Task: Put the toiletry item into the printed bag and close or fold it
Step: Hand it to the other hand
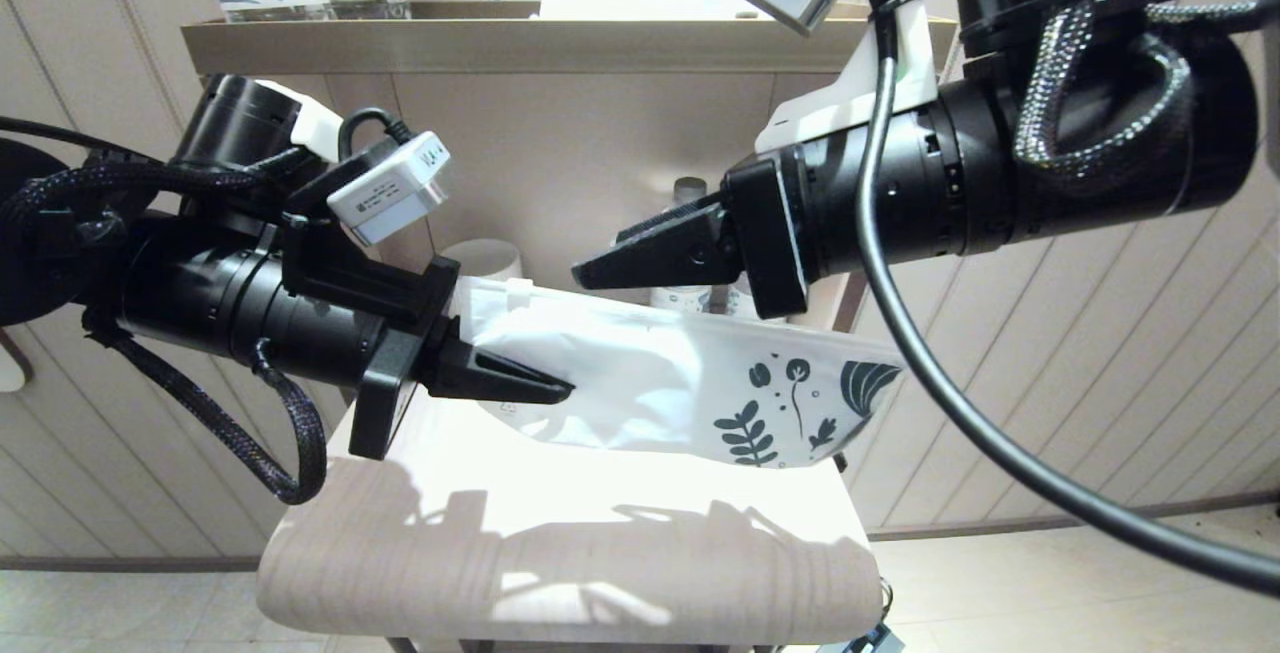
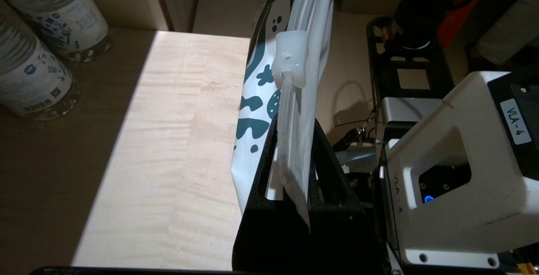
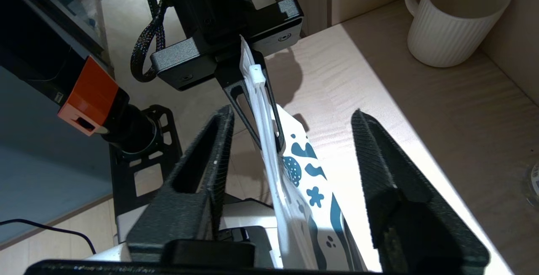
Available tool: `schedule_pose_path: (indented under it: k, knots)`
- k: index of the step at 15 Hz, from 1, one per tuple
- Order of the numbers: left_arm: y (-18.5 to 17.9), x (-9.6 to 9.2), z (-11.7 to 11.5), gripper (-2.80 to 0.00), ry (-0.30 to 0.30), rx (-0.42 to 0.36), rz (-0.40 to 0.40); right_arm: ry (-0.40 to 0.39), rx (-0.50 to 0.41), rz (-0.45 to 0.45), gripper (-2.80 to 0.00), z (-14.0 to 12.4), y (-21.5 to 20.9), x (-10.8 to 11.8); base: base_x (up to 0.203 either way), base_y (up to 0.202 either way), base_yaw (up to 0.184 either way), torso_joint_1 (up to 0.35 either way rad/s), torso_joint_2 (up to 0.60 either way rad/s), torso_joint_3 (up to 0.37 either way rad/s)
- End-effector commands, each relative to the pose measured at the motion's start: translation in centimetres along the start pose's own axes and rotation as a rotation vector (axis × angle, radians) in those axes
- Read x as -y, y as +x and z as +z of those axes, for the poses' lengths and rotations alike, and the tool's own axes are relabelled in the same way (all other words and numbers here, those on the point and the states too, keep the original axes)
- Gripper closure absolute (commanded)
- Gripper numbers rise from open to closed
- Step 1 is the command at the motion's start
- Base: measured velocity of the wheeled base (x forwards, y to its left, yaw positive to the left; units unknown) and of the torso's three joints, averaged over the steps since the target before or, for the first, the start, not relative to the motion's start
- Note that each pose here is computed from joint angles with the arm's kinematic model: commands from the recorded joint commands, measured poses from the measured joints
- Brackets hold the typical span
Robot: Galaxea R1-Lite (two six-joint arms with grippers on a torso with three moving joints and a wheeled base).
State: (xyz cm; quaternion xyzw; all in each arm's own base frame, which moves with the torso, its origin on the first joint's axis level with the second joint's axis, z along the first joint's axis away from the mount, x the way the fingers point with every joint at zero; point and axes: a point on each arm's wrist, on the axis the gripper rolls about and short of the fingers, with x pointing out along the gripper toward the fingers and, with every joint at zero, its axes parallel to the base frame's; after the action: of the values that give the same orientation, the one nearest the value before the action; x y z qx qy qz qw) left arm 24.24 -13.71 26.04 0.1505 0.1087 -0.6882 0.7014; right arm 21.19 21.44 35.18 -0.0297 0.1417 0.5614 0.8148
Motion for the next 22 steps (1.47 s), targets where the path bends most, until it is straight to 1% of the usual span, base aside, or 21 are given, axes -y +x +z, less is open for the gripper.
schedule_pose_path:
  k: [1,3,6,8,13,22]
  knots:
    - [0.0,0.1,0.1,0.0,0.006,0.004,-0.006,0.001,-0.005,0.004,-2.8,-0.1,0.2,0.0,0.0,0.0,0.0,0.0,0.0,0.0]
    - [0.1,0.0,-0.1,0.0,0.002,0.002,-0.008,0.003,-0.019,0.018,-2.8,-0.3,1.2,0.0,0.0,0.0,0.0,0.0,0.0,0.0]
    - [0.2,-0.1,-0.2,0.0,-0.001,0.001,-0.009,0.014,-0.064,0.057,-2.8,-1.1,4.4,0.0,0.0,0.0,0.0,0.0,0.0,0.0]
    - [0.2,-0.1,-0.2,0.0,0.0,0.002,-0.01,0.008,-0.064,0.076,-2.8,-1.0,5.6,-0.3,0.0,0.0,0.0,0.0,0.0,0.0]
    - [0.4,-0.2,-0.5,0.0,0.003,0.004,-0.009,0.003,-0.035,0.078,-2.8,-0.1,5.2,-0.6,0.0,0.0,0.0,0.0,0.0,0.0]
    - [0.4,-0.2,-0.6,0.0,0.003,0.002,-0.008,0.01,-0.045,0.069,-2.8,-0.4,5.0,-0.3,0.0,0.0,0.0,0.0,0.0,0.0]
